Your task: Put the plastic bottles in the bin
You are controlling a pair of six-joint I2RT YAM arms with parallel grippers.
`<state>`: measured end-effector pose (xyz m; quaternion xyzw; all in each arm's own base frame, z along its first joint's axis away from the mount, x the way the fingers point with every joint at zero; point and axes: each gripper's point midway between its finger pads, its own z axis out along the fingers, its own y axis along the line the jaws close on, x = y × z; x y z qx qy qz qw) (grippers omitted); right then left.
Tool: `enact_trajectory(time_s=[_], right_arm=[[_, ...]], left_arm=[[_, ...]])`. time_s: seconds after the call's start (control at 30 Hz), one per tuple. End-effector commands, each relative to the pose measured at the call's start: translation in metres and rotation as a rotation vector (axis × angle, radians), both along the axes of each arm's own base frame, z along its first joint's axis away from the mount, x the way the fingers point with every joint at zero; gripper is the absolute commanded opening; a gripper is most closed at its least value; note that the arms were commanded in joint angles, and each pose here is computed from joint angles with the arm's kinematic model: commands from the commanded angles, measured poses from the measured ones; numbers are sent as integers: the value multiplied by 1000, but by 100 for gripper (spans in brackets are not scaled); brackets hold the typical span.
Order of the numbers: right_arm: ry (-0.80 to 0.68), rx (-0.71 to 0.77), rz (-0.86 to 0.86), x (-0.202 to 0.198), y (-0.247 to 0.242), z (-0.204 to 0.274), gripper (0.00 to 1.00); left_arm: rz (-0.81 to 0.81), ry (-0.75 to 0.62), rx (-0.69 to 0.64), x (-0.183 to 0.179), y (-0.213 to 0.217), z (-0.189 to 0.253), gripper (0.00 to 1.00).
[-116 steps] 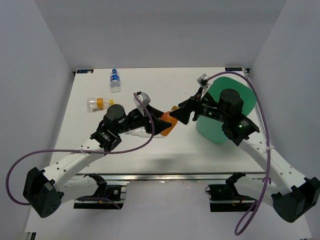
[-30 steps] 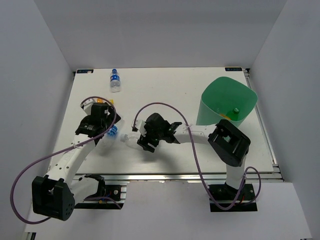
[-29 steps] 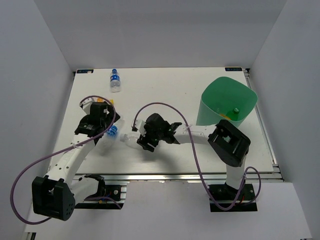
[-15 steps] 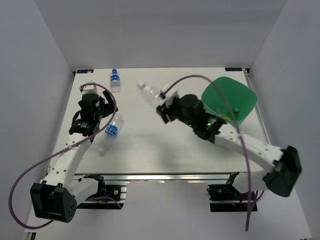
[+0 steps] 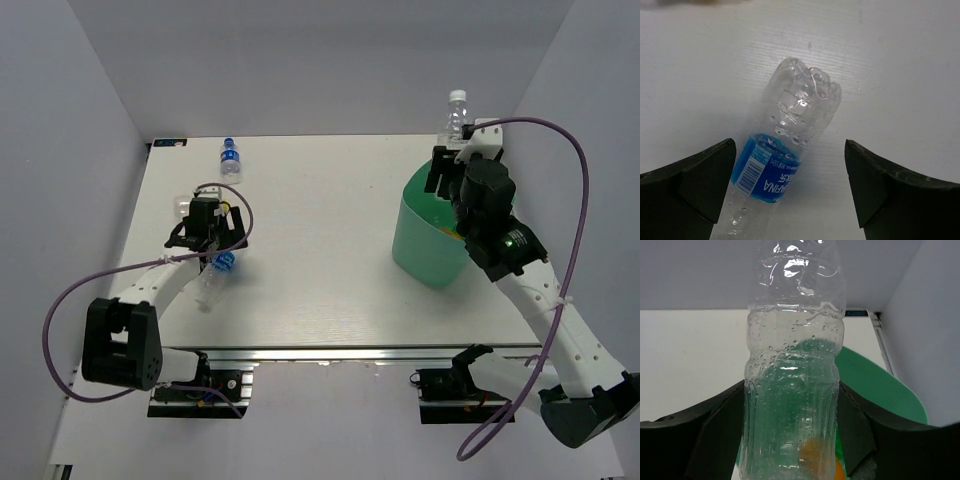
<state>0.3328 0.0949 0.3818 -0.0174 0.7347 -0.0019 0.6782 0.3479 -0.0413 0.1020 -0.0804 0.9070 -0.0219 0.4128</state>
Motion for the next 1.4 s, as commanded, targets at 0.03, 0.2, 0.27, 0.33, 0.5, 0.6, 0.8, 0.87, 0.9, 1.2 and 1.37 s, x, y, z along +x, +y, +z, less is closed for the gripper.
enact_trajectory(time_s=[0.03, 0.2, 0.27, 0.33, 0.5, 0.6, 0.8, 0.87, 0.9, 1.2, 1.37], right_arm=[[88, 6, -104, -6, -30, -23, 78], [126, 54, -189, -18, -48, -42, 89], [118, 74, -189, -22, -49, -39, 89], [100, 89, -163, -25, -47, -31, 89], [77, 114, -73, -31, -34, -21, 89], [72, 102, 52, -38, -17, -17, 89], [32, 115, 455, -66, 43, -6, 89], [30, 123, 586, -79, 62, -4, 89], [34, 127, 688, -90, 76, -3, 89], [91, 159, 965, -117, 114, -12, 89], [169, 167, 995, -112, 128, -25, 89]], left_arm=[[26, 22, 35, 5, 7, -3, 98], [33, 75, 65, 10, 10, -18, 98], [43, 102, 81, 11, 13, -26, 98], [49, 119, 86, 12, 14, -31, 98], [32, 135, 76, 15, 9, -36, 98], [-17, 121, 37, 16, -1, -34, 96], [-41, 122, 18, 17, -7, -32, 66], [-66, 128, -2, 16, -12, -34, 58], [-68, 133, -1, 15, -12, -36, 54], [-122, 85, -153, 33, -46, -5, 15], [-209, -93, -326, 50, -119, 67, 0]])
